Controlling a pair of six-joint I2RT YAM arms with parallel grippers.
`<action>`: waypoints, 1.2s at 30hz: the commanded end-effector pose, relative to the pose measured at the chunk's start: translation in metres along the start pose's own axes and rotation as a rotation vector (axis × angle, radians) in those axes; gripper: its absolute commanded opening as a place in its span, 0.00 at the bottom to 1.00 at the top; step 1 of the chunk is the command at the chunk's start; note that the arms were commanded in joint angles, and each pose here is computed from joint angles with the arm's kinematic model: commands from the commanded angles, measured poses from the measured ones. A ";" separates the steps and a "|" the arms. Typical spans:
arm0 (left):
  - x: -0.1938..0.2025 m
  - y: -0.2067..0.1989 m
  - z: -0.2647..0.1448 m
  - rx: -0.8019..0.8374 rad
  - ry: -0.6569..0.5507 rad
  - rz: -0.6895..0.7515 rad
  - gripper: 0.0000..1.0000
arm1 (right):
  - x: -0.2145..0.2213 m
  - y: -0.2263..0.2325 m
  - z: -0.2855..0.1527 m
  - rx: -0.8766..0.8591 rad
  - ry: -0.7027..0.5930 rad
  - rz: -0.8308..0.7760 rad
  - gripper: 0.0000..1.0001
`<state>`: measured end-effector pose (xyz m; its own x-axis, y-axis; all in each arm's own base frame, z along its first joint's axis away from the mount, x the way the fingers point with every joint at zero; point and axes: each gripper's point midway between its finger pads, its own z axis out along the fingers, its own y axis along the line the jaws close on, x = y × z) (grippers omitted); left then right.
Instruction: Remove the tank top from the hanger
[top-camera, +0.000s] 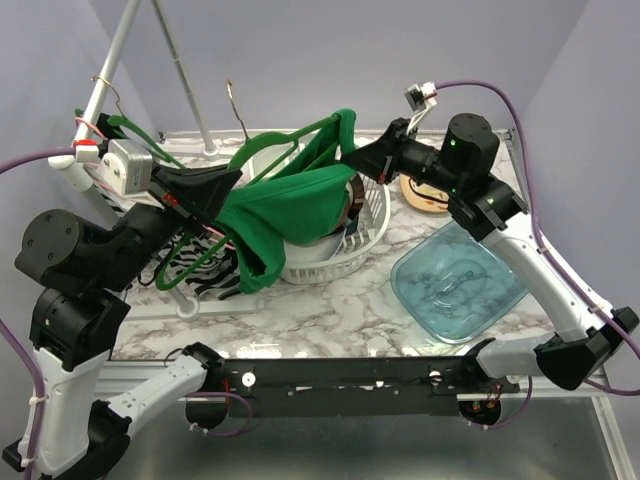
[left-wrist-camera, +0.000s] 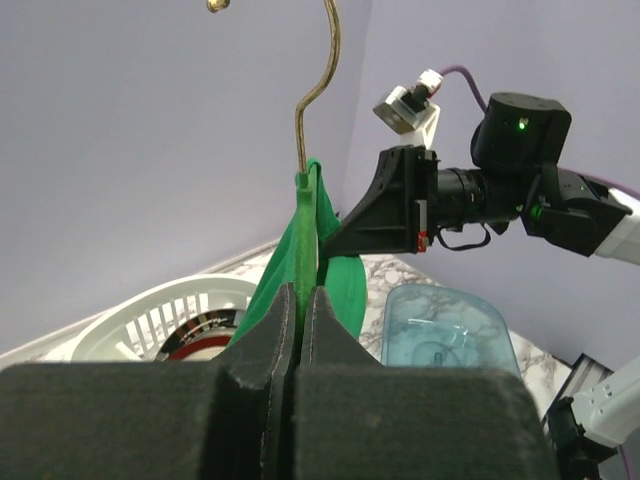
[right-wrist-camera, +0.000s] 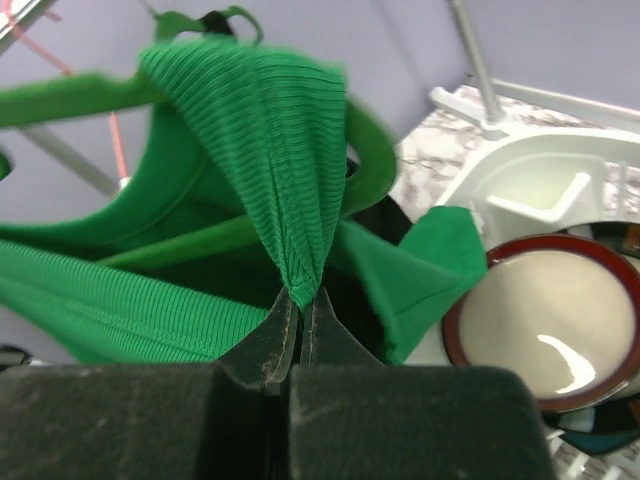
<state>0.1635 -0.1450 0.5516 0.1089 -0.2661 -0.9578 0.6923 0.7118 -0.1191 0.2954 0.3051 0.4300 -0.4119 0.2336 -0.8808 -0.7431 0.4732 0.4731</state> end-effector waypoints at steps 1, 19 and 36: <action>-0.086 -0.002 -0.006 -0.022 -0.351 0.040 0.00 | 0.034 0.027 -0.010 -0.185 0.105 0.034 0.01; -0.085 0.009 0.006 -0.059 -0.405 0.040 0.00 | 0.043 0.044 -0.024 -0.178 0.081 -0.036 0.01; -0.060 -0.024 -0.048 0.078 -0.303 0.111 0.00 | -0.116 -0.030 -0.032 0.394 -0.265 -0.236 0.01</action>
<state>0.1329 -0.1194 0.5740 0.3072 -0.3489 -0.8854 0.6804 0.7310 -0.0520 0.2929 0.2475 0.5704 -0.0314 0.3837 -0.9229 -0.6838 0.6652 0.2998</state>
